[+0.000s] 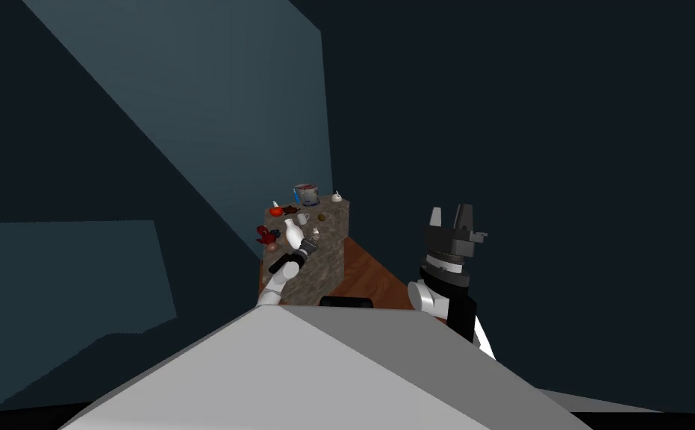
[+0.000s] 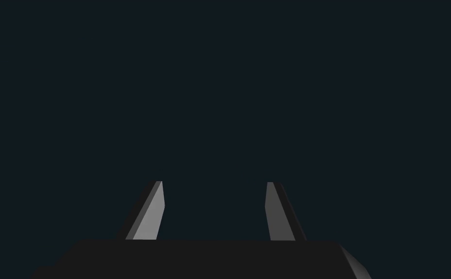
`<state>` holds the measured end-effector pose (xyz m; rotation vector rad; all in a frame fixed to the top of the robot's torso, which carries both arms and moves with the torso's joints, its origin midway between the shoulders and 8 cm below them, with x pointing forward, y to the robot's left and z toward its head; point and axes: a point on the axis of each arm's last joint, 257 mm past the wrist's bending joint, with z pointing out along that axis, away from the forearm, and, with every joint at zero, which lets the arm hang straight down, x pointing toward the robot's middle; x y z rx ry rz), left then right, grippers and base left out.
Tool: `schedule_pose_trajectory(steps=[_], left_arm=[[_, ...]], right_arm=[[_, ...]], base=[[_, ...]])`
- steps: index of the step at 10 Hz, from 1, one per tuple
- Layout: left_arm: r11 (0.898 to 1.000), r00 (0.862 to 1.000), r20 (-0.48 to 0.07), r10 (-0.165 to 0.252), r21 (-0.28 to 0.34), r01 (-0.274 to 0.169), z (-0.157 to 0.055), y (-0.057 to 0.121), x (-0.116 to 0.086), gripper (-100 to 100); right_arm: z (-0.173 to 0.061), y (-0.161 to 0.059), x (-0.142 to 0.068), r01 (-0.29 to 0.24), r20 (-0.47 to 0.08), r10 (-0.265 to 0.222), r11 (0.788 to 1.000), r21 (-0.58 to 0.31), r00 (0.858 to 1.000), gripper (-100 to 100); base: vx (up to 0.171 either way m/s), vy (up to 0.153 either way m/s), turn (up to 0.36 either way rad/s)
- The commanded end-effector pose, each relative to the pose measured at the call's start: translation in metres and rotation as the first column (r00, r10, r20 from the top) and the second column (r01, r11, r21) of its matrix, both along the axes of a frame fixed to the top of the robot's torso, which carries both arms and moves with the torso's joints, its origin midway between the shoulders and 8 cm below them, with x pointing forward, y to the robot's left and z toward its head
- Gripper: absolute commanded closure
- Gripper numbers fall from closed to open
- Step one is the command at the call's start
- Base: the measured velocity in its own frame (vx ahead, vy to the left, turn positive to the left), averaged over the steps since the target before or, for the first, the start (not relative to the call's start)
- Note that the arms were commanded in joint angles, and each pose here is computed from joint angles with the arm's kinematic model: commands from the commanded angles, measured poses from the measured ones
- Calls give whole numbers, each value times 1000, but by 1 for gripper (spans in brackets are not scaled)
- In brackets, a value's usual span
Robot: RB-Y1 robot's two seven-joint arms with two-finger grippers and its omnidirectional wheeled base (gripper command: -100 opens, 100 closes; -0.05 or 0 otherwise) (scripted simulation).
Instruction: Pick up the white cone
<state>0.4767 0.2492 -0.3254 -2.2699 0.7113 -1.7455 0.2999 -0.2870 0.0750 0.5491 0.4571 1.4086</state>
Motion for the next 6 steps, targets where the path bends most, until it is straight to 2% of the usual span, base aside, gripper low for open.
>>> schedule_pose_trajectory(steps=[1, 3, 4, 5, 6], left_arm=[[1000, 1000, -13, 22, -2, -22, -1, 9, -14, 100], [1000, 1000, 16, 23, -11, -23, 15, 7, -10, 100], [998, 998, 27, 63, 27, -64, 19, 33, -22, 100], [997, 997, 23, 73, 20, -73, 20, 35, -29, 100], [996, 996, 18, 83, 22, -83, 20, 39, -37, 100]], right_arm=[[0, 0, 0, 0, 0, 0, 1000, 0, 1000, 0], [0, 0, 0, 0, 0, 0, 1000, 0, 1000, 0], [0, 0, 0, 0, 0, 0, 1000, 0, 1000, 0], [0, 0, 0, 0, 0, 0, 1000, 0, 1000, 0], [0, 0, 0, 0, 0, 0, 1000, 0, 1000, 0]], base=[[8, 24, -141], [0, 2, 67], [13, 5, -345], [12, 23, -398], [5, 21, -130]])
